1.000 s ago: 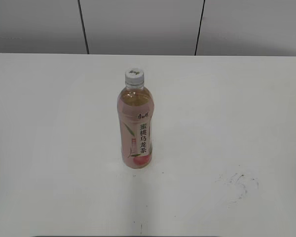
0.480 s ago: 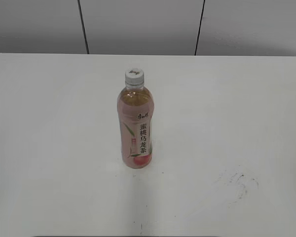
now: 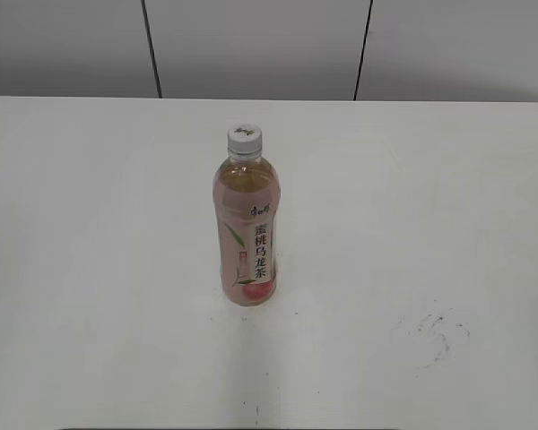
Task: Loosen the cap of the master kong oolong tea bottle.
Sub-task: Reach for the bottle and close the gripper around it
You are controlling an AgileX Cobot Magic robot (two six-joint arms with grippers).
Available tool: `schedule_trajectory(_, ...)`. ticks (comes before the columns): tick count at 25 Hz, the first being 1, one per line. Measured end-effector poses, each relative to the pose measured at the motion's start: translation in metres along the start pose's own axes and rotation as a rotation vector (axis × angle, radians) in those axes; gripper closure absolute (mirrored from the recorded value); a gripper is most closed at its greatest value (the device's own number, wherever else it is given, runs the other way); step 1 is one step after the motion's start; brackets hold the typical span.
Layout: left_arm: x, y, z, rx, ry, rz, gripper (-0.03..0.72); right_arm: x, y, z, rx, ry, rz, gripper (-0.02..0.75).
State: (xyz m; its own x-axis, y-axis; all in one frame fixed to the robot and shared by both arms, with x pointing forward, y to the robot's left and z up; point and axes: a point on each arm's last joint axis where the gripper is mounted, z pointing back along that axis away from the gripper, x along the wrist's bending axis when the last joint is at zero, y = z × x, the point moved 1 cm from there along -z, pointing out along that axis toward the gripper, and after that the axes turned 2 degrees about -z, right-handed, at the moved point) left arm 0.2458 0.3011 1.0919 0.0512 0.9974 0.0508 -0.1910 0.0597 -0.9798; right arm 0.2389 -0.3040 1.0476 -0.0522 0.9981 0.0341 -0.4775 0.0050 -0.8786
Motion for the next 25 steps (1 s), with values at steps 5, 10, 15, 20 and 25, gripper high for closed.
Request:
schedule_trajectory(5,-0.001,-0.028,-0.023,-0.17,0.023,0.042,0.449,0.0,0.0,0.0,0.0,0.0,0.001,0.183)
schedule_trajectory(10,0.0,-0.039,-0.062,-0.287,0.011,0.055,0.449,0.0,0.0,0.0,0.0,0.0,0.001,0.183)
schedule_trajectory(15,0.003,-0.036,-0.112,-0.289,-0.012,0.075,0.449,0.0,0.0,0.0,0.0,0.0,0.0,0.183)
schedule_trajectory(20,-0.004,-0.022,-0.164,-0.238,0.014,0.031,0.449,0.0,0.0,0.0,0.0,0.0,0.0,0.183)
schedule_trajectory(25,-0.04,-0.003,-0.211,-0.219,0.173,-0.042,0.449,0.0,0.0,0.0,0.0,0.0,0.0,0.183)
